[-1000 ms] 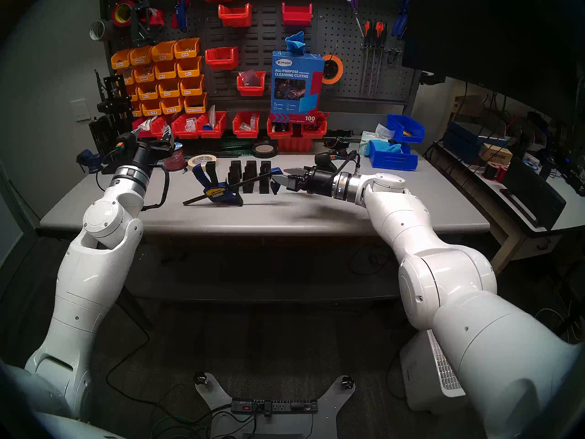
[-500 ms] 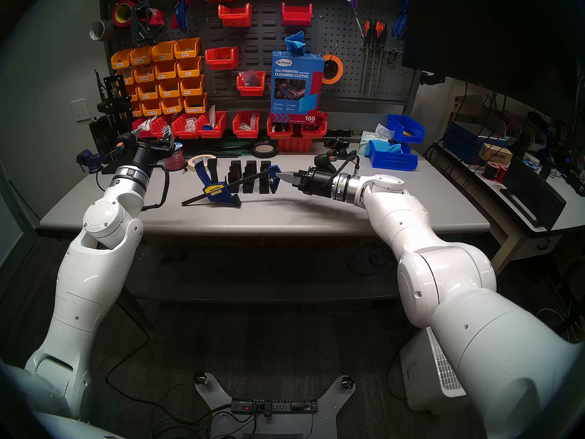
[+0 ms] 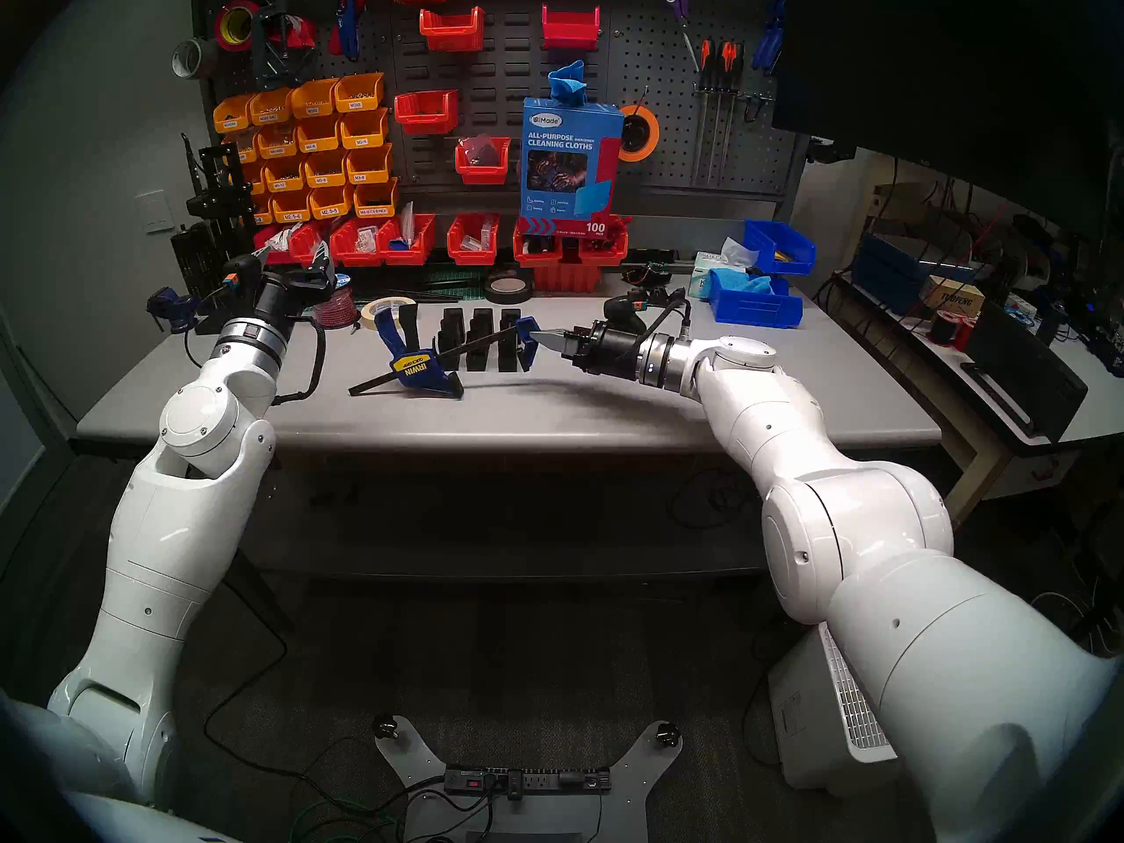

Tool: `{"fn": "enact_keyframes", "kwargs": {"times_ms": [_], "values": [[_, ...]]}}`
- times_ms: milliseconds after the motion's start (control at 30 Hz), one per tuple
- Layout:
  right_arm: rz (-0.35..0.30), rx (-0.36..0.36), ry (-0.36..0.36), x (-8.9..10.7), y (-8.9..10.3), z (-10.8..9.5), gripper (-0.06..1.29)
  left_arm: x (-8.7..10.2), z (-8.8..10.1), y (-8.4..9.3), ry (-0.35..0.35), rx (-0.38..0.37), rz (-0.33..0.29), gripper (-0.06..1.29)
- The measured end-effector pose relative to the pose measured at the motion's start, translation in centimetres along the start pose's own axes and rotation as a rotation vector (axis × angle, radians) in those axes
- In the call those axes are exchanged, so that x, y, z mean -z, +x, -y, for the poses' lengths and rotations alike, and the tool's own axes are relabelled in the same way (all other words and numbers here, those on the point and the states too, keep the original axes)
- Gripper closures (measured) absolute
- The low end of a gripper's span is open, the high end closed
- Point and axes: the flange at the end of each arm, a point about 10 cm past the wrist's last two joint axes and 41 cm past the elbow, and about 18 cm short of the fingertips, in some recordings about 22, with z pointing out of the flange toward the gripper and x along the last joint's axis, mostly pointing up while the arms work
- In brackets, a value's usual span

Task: Clamp the two 3D printed pieces together with the clamp

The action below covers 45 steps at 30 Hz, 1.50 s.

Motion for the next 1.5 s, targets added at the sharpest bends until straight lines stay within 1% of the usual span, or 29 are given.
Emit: {"fn": "enact_keyframes", "kwargs": {"times_ms": [733, 1500], "values": [[-0.019, 0.017, 0.010, 0.20, -0.35, -0.08, 1.25, 0.00, 0.00, 0.00, 0.000, 0.000, 0.000, -0.03], [-0.044, 0.016, -0.002, 0.43, -0.74, -0.28, 1.25, 0.00, 0.00, 0.00, 0.000, 0.000, 0.000, -0.03]]}}
